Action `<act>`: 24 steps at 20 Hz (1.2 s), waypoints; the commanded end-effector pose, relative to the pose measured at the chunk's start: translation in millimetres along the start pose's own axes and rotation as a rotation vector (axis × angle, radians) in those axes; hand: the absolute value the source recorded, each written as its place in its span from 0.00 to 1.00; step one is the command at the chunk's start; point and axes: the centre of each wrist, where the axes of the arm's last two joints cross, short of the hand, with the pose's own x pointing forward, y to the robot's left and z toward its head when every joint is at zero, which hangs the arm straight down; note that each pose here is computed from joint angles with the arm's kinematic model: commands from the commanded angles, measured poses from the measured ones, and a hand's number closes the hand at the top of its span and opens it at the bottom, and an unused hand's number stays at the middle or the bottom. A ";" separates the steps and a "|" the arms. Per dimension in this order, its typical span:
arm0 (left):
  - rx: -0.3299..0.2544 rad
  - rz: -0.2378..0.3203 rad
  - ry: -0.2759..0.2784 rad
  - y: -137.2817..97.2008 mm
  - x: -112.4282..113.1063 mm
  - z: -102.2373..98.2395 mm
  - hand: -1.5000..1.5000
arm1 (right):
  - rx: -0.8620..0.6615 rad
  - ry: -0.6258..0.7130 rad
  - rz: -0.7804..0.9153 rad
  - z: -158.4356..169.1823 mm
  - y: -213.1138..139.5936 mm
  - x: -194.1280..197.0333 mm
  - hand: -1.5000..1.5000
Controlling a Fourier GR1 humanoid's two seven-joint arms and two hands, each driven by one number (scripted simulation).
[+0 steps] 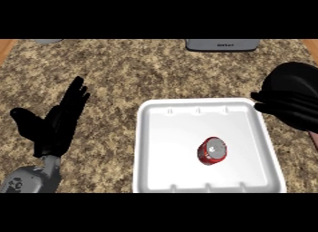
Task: Pick the can from the tray and place it in the pot
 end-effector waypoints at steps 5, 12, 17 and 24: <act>-0.012 0.002 -0.002 1.8 5.2 15.0 0.50 | 0.087 0.164 0.007 -25.6 17.2 22.1 0.00; 0.005 0.002 0.003 -9.1 23.5 -0.2 0.50 | 0.210 0.243 0.044 -43.5 40.5 -8.4 0.00; -0.004 0.002 0.005 8.4 10.0 4.2 0.50 | 0.199 0.304 0.127 -44.7 52.6 4.5 0.00; -0.001 -0.010 0.012 7.3 -2.7 7.8 0.50 | 0.140 0.290 0.062 -48.2 66.6 14.3 0.00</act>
